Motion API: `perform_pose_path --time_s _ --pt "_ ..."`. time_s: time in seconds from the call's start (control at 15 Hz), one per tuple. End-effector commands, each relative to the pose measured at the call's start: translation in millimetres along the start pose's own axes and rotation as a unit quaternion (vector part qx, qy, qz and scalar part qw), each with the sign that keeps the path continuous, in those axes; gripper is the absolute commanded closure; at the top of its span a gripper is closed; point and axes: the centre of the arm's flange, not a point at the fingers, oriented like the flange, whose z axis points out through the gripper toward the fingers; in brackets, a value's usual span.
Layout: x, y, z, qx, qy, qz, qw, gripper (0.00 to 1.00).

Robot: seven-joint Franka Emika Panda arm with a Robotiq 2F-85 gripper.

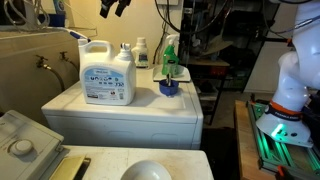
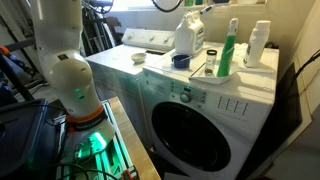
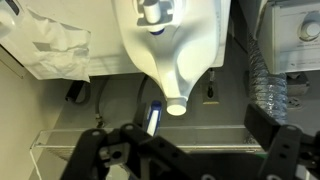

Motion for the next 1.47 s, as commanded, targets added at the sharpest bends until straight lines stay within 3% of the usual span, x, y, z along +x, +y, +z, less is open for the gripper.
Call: perform_pose_path --time_s 0.0,0.07,0.13,0.4,0.6,0.87,0.93,1.4 --pt "0.9 0.1 -0.7 0.0 0.0 0.0 1.0 0.0" --pt "1.4 0.2 -1.9 0.0 -0.001 0.001 1.0 0.0" --pt "4.8 -7.4 8.6 0.025 0.011 0.027 0.9993 0.0" --pt "47.5 -10.3 56.1 0.047 0.112 0.074 0.9898 0.0" --pt "78.0 5.2 90.0 0.008 0.161 0.041 0.9861 0.0" --pt "101.6 22.1 127.5 -0.023 0.156 0.031 0.987 0.0" --pt "58.6 23.4 107.6 -0.014 0.157 0.03 0.9871 0.0" --pt "67.1 24.2 141.5 -0.027 0.158 0.032 0.9865 0.0"
